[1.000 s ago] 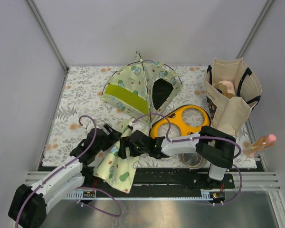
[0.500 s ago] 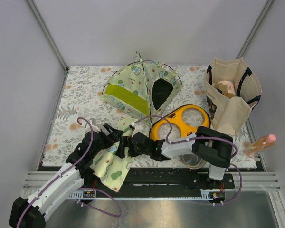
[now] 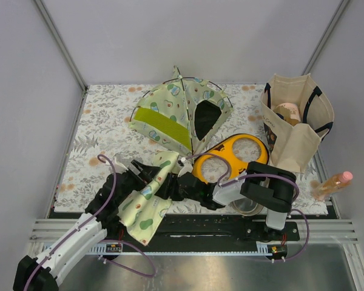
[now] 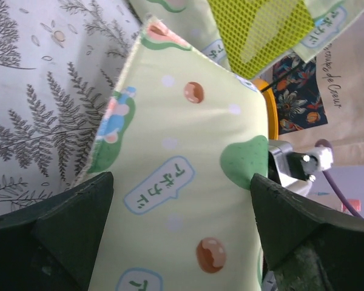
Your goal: Set up the pet tent
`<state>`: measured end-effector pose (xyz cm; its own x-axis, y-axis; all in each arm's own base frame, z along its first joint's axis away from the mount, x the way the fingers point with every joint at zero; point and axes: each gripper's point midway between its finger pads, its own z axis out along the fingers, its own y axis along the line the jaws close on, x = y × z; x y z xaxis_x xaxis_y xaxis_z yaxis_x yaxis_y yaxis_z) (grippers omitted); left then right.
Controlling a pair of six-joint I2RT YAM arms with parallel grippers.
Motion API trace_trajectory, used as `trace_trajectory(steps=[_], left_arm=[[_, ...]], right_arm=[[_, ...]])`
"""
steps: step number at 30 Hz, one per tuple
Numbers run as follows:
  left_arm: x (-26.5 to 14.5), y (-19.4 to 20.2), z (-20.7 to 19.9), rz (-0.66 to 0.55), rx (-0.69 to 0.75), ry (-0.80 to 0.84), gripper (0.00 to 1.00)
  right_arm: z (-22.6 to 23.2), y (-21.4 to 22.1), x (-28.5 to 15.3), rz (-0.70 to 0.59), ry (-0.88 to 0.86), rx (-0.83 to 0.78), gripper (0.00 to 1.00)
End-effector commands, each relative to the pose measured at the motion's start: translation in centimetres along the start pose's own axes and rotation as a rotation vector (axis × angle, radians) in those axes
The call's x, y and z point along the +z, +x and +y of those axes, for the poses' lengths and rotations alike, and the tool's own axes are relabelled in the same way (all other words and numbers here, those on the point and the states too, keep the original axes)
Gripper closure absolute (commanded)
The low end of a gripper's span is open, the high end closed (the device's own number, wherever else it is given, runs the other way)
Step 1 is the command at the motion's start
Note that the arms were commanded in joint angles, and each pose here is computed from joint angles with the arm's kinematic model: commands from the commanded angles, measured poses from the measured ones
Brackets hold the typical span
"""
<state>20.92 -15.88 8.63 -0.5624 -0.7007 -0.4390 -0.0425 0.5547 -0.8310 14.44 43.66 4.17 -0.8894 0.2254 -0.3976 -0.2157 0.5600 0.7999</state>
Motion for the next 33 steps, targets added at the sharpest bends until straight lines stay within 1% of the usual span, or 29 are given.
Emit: trace_trajectory(steps=[1, 4, 8, 11, 14, 16, 18, 20, 22, 26, 27, 28, 29, 30, 31, 33], left_arm=[[-1.0, 1.0, -2.2, 0.070, 0.089, 0.097, 0.03], [-1.6, 1.0, -2.3, 0.093, 0.175, 0.092, 0.01], [-2.0, 1.6, -3.1, 0.134, 0.210, 0.135, 0.01], [-1.9, 2.6, -3.1, 0.193, 0.235, 0.156, 0.01], [-1.7, 3.5, -2.0, 0.243, 0.254, 0.108, 0.02], [-1.5, 3.4, -0.8, 0.249, 0.267, 0.049, 0.07], [-1.3, 3.2, -0.4, 0.242, 0.276, 0.016, 0.13], [-1.2, 3.1, -0.6, 0.248, 0.293, 0.020, 0.19], [-1.2, 3.2, -0.8, 0.263, 0.322, 0.024, 0.21], [-1.2, 4.0, -1.0, 0.319, 0.350, 0.022, 0.23], [-1.2, 4.3, -1.0, 0.333, 0.357, 0.022, 0.22], [-1.2, 4.6, -1.0, 0.343, 0.367, 0.019, 0.18], [-1.2, 4.7, -0.9, 0.345, 0.377, 0.013, 0.09], [-1.3, 4.9, -0.8, 0.351, 0.389, 0.010, 0.04], [-1.3, 4.9, -0.6, 0.350, 0.400, -0.003, 0.02], [-1.4, 5.0, -0.3, 0.351, 0.418, -0.023, 0.02]], right_arm=[[-4.7, 2.3, -0.6, 0.068, 0.158, 0.040, 0.38], [-4.1, 1.7, -0.8, 0.060, 0.155, 0.062, 0.33], [-3.8, 1.0, -0.9, 0.071, 0.165, 0.085, 0.27], [-3.3, 0.4, -0.8, 0.071, 0.162, 0.088, 0.21], [-3.3, 0.1, -1.0, 0.067, 0.169, 0.076, 0.21], [-3.4, 0.0, -1.2, 0.065, 0.170, 0.065, 0.24], [-3.6, 0.0, -1.4, 0.062, 0.168, 0.060, 0.32], [-3.9, 0.1, -1.6, 0.061, 0.165, 0.053, 0.37], [-3.8, 0.1, -1.6, 0.062, 0.156, 0.038, 0.39], [-3.4, -0.3, -1.4, 0.050, 0.147, 0.012, 0.41], [-3.4, -0.4, -1.4, 0.047, 0.146, 0.003, 0.41], [-3.3, -0.5, -1.3, 0.042, 0.145, -0.004, 0.41], [-3.0, -0.7, -1.4, 0.040, 0.138, -0.011, 0.41], [-2.8, -0.9, -1.4, 0.033, 0.136, -0.022, 0.41], [-2.8, -1.0, -1.5, 0.031, 0.141, -0.030, 0.41], [-2.6, -1.3, -1.6, 0.023, 0.140, -0.044, 0.40]])
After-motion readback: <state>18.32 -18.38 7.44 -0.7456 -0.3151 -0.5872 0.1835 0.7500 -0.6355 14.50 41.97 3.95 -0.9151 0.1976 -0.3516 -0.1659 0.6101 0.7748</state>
